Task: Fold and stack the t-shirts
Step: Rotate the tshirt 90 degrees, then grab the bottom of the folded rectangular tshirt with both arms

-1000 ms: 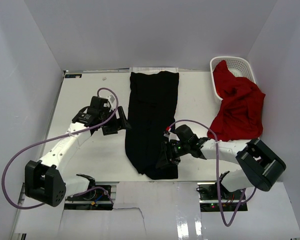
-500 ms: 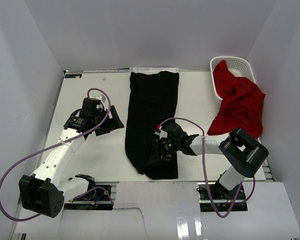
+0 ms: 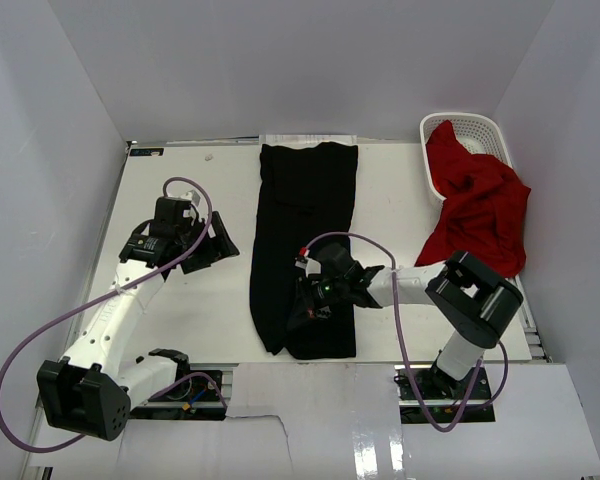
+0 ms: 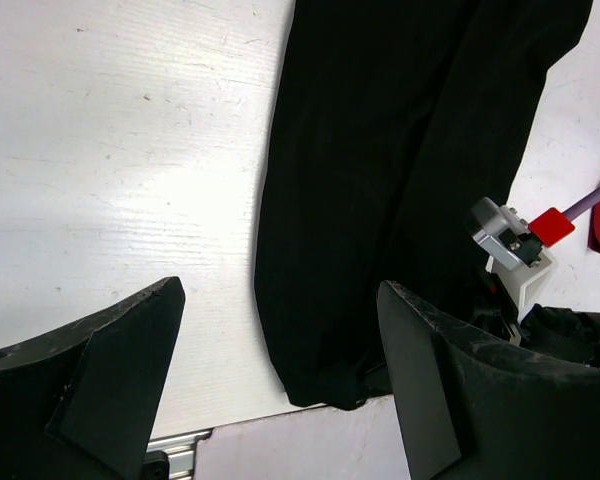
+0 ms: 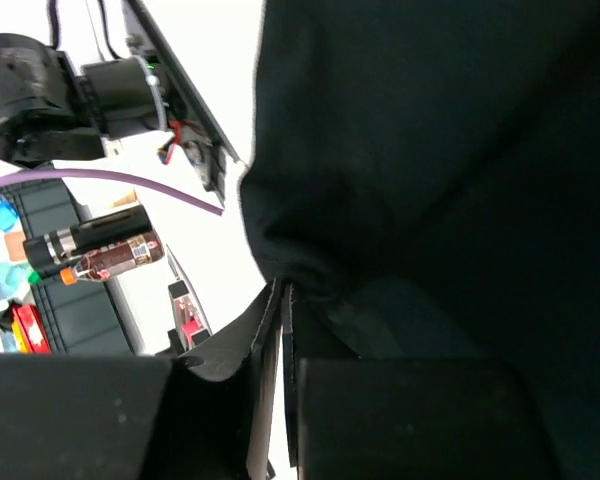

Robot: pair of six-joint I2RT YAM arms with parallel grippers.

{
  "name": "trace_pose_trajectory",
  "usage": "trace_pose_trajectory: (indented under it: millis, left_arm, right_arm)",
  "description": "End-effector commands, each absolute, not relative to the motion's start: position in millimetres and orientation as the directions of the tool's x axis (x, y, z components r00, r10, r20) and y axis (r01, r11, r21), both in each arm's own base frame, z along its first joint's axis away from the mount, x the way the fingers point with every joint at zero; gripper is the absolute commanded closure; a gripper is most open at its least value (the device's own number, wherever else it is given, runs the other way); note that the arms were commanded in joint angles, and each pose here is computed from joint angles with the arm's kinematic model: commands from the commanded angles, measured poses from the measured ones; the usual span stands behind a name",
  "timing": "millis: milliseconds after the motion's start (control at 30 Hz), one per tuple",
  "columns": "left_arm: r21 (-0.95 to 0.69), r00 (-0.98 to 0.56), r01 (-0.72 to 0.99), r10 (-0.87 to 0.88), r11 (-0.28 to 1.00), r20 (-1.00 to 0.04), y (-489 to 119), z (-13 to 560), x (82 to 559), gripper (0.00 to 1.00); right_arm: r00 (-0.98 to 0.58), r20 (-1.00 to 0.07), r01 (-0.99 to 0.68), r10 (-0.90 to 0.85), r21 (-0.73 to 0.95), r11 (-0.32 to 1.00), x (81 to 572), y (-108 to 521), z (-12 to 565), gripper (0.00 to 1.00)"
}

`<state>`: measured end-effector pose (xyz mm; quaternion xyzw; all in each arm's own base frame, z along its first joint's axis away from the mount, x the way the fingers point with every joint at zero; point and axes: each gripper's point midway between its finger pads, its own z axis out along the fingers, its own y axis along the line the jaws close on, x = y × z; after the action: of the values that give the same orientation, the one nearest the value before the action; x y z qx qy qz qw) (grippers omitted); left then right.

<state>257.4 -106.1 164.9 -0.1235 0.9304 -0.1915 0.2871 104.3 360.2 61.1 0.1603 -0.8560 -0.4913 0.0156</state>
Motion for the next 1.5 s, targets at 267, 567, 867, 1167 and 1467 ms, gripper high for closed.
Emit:
trace_pose_trajectory:
  millis: [267, 567, 867, 1167, 1467]
  left_arm:
    - [-0.428, -0.799, -0.109, -0.336, 0.897, -0.5, -98.4, 170.0, 253.1, 0.11]
    - [-0.434, -0.818, -0.114, -0.333, 0.894, -0.47, -99.1, 161.9, 249.8, 0.11]
    - [-0.457, -0.838, -0.095, -0.319, 0.884, -0.443, -105.8, 156.7, 247.4, 0.11]
    - [-0.487, -0.881, -0.052, -0.27, 0.872, -0.388, -115.6, 146.6, 234.9, 0.11]
    - [-0.526, -0.915, -0.041, -0.243, 0.849, -0.321, -123.2, 136.6, 211.9, 0.11]
  right_arm:
    - [-0.91, -0.151, -0.3, -0.387, 0.883, 0.361, 83.4, 414.1, 81.0, 0.92]
    - [-0.886, -0.078, -0.306, -0.457, 0.839, 0.45, 54.1, 414.5, 67.5, 0.9]
    - [-0.888, -0.117, -0.37, -0.445, 0.755, 0.541, 61.4, 392.0, 75.7, 0.9]
    - [-0.875, -0.086, -0.395, -0.476, 0.695, 0.601, 57.4, 372.3, 59.1, 0.89]
    - [-0.877, -0.065, -0.403, -0.475, 0.639, 0.655, 59.3, 359.4, 46.7, 0.62]
